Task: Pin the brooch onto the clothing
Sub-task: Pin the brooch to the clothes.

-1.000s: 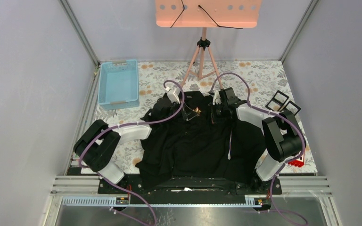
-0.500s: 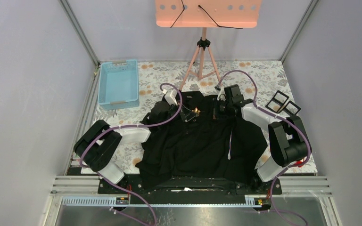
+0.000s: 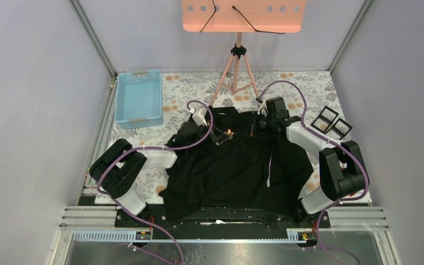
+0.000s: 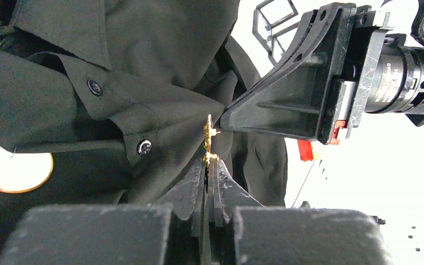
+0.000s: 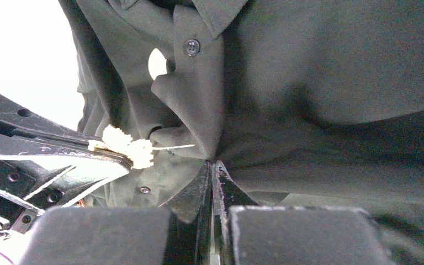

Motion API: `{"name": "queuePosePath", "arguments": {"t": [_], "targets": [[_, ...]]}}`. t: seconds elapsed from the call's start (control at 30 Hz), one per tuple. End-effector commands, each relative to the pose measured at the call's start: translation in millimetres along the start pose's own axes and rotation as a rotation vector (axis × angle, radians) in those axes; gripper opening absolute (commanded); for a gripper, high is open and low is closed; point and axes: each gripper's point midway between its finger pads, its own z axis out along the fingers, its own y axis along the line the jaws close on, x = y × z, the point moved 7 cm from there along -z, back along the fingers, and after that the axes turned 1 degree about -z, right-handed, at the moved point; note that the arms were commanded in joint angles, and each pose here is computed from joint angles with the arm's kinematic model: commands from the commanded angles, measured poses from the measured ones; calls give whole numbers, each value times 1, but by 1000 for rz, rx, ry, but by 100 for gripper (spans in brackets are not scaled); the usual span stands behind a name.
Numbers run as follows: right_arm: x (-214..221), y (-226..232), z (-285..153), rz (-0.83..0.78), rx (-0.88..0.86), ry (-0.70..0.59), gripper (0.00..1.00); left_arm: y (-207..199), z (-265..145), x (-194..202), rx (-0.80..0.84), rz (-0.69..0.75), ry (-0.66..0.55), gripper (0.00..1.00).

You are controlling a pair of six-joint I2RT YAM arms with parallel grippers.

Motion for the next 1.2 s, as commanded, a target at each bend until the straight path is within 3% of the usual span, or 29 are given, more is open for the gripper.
{"name": "queuePosePath", "arguments": {"t": [0.0,1.17], "targets": [[-7,6,-9,-1,-28,-43,0,-10,3,-8,55,9,-66,0],[-6,16,-11,10,-98,-21,0,-9,17,-1,94,-20,-75,0]]}}
